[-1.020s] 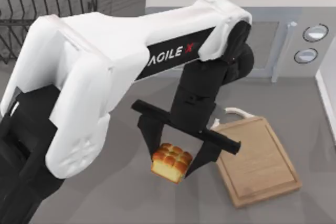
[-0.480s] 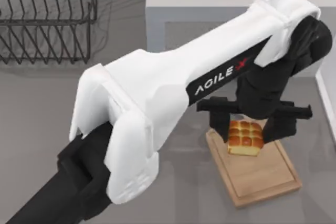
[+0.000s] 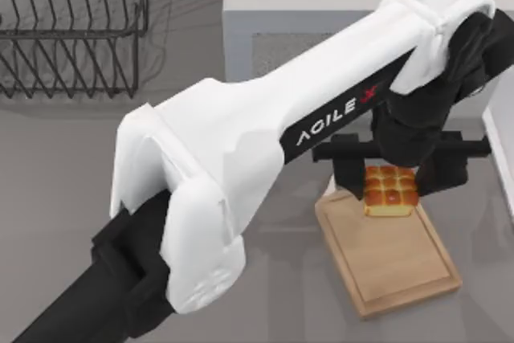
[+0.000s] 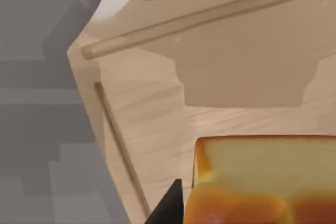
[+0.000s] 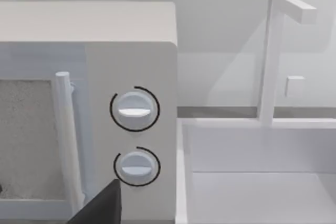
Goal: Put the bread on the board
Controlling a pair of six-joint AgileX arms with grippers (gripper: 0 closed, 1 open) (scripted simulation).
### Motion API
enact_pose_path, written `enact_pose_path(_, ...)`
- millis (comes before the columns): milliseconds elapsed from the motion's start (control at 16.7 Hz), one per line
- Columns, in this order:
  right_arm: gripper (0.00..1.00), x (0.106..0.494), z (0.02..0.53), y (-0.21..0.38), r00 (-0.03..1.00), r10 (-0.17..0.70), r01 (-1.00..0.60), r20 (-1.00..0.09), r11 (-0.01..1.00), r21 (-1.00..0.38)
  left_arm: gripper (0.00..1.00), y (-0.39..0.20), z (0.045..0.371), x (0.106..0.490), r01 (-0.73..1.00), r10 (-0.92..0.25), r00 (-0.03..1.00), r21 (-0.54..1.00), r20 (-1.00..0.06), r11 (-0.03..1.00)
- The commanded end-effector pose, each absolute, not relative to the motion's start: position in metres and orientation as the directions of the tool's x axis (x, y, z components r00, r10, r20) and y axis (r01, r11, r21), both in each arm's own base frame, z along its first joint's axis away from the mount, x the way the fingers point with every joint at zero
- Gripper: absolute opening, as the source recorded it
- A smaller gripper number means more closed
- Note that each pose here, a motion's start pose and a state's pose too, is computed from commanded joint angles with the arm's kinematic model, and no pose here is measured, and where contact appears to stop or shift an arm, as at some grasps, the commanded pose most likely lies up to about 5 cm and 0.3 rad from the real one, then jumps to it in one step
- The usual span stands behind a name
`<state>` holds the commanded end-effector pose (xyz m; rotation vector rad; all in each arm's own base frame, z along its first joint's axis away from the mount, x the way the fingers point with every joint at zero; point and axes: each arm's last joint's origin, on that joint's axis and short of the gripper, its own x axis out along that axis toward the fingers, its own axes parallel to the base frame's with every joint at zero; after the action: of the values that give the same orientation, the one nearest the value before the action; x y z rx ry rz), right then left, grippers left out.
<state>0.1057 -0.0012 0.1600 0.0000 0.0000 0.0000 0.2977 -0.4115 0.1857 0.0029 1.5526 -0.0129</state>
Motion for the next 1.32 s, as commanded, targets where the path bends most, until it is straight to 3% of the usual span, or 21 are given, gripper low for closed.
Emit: enact_pose_path(1320, 1.0, 0.106, 0.16, -0.001, 1.0, 0.0, 0.0, 0.0, 1.0, 0.0, 0.0, -0.413, 0.139, 0.296, 0.013, -0.005, 0.019, -0.005, -1.0, 1.0)
